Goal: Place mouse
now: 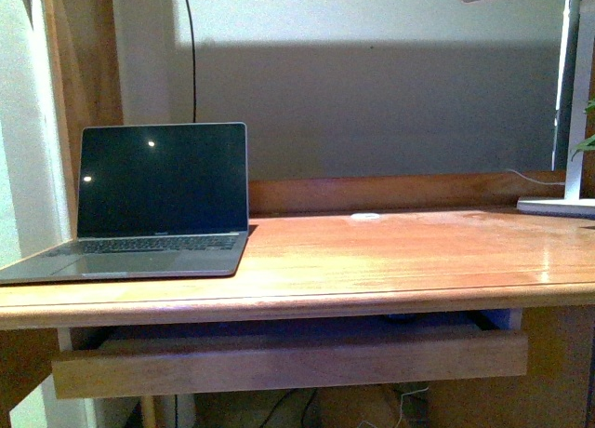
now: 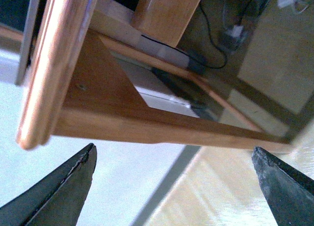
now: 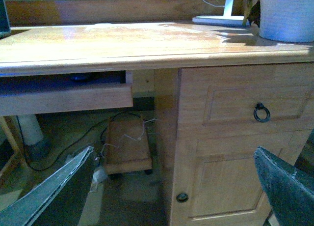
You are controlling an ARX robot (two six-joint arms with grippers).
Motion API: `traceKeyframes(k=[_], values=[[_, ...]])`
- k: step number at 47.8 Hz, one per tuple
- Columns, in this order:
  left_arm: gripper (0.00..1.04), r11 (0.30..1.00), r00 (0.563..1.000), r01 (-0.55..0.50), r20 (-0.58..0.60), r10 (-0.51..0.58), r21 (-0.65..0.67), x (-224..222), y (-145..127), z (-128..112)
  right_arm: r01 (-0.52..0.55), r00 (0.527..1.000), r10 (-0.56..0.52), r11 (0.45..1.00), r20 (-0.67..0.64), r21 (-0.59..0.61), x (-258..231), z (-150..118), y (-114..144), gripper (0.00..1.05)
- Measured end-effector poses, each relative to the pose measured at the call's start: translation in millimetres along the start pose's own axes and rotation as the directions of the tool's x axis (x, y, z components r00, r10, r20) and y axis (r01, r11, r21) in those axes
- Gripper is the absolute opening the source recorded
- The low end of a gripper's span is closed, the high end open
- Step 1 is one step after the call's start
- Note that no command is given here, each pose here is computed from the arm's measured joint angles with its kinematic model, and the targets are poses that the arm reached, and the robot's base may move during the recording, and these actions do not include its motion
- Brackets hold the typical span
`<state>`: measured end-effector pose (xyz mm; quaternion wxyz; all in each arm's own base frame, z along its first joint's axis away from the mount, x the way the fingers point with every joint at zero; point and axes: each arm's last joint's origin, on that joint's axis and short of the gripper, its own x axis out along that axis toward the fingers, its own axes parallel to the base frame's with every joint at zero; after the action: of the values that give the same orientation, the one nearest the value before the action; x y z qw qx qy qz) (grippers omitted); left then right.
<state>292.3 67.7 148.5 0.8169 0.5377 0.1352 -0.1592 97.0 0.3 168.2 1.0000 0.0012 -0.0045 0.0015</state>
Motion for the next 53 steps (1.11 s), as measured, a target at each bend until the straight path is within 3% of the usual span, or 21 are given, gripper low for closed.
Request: traceKeyframes(k=[6,16,25,33,53], values=[[0.97,0.972,0.996,-0.086,0.032,0.081,0.218,21,9,0,0.000,1.000,0.000,1.000,0.000,0.000,0,0,0,0.97],[0.97,0.913,0.984,-0.165,0.120,0.128,0.374,52,7,2,0.000,1.000,0.000,1.000,0.000,0.000,0,0,0,0.97],[0.97,0.895,0.969,-0.194,0.222,0.111,0.401,79,-17,22,0.000,1.000,0.000,1.000,0.000,0.000,0,0,0,0.97],[0.97,0.877,0.947,-0.269,0.275,0.166,0.398,100,-18,30,0.000,1.000,0.000,1.000,0.000,0.000,0,0,0,0.97],[0.97,0.889,0.919,-0.282,0.366,0.143,0.360,147,-32,42,0.000,1.000,0.000,1.000,0.000,0.000,0,0,0,0.97]])
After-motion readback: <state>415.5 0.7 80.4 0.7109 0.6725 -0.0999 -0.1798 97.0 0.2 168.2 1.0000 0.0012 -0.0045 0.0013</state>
